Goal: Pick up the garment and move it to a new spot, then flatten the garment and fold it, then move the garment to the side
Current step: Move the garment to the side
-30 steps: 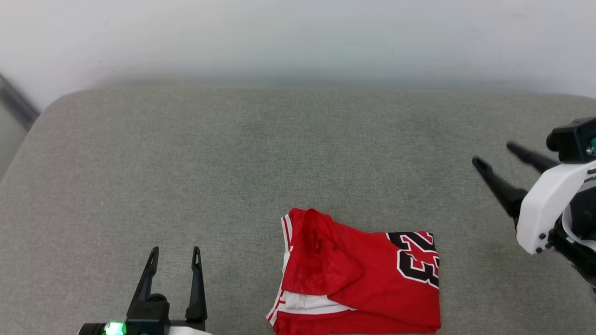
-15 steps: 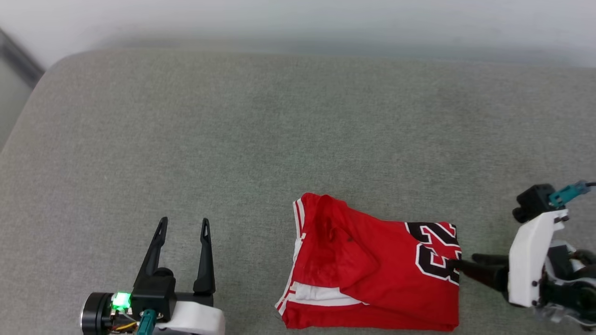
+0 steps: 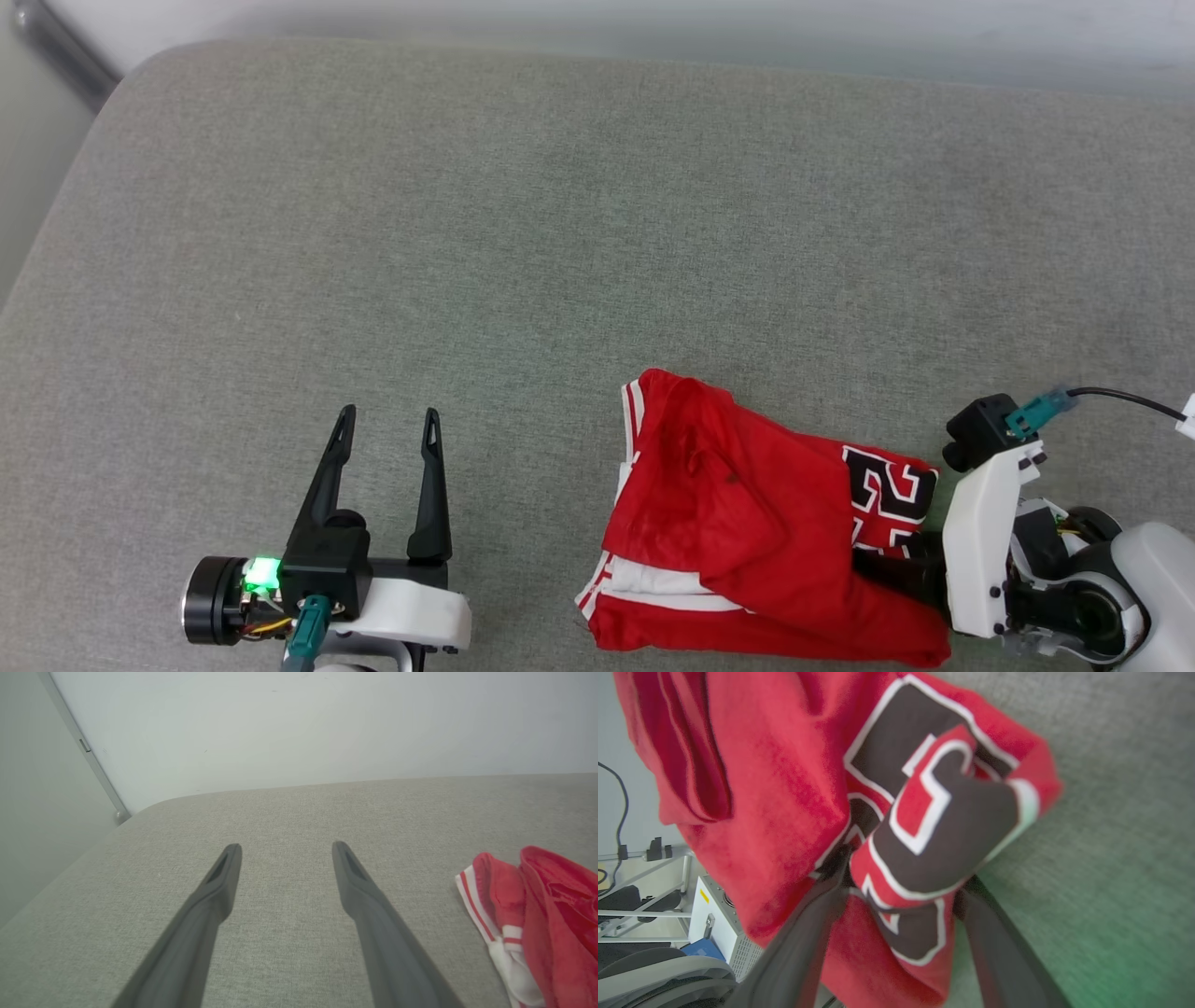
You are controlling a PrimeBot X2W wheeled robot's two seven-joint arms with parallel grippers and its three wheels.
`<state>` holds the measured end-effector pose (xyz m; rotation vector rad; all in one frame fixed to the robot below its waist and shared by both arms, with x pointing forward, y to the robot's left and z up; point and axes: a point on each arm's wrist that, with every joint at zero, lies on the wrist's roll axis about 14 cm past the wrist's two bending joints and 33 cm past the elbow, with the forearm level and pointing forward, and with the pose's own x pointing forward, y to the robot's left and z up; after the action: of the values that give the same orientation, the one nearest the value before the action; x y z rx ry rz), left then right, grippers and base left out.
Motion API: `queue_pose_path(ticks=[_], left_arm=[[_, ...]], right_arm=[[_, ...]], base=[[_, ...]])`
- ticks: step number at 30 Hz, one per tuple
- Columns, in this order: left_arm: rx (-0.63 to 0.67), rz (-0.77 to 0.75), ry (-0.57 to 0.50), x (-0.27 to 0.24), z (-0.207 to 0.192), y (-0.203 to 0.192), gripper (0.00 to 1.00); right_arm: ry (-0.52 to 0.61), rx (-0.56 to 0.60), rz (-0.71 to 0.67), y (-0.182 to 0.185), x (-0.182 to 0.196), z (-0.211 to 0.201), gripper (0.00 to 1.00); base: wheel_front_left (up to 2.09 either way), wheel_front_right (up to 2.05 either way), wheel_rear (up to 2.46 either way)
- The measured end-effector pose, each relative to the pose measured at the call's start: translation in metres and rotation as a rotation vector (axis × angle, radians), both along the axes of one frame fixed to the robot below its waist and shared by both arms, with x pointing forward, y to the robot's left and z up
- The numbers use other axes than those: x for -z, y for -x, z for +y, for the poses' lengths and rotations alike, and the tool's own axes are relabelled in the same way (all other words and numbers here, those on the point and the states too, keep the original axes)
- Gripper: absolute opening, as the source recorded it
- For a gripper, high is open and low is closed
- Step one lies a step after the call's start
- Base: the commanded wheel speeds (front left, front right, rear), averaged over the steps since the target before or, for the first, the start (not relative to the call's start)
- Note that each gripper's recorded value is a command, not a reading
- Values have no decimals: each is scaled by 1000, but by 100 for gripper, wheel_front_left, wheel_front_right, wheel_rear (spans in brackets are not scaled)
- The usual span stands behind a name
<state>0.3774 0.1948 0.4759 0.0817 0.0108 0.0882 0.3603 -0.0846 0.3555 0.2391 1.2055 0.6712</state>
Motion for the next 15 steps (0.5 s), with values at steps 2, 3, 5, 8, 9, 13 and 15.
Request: queue_pose_path(ticks=[2,3,5,8,9,13,15], left_arm=[[-5,1,0,0,1,0,100],[-6,0,0,0,1,0,100],[-9,-3,2,-1,1,1,100],[-12,-12,2,-4,2,3,100],[-13,-14,3,-5,1,5,100],[-6,-16,7,-6,-1,12,100],[1,-25,10,-9,-4,13,100]], right_arm=[[17,-19,-31,-2,3,2,0],[18,-17,-40,-4,3,2,0],[34,-31,-83,-7,2,2,0],[38,-47,-148,-11,-6,4,0],[42,-56,-178,-14,-11,4,0],[34,-69,-322,-30,-44,4,0],[52,-81,-390,-36,-60,-3,0]], base=[[0,0,0],[0,0,0],[0,0,0],[0,0,0],[0,0,0],[0,0,0],[0,0,0]])
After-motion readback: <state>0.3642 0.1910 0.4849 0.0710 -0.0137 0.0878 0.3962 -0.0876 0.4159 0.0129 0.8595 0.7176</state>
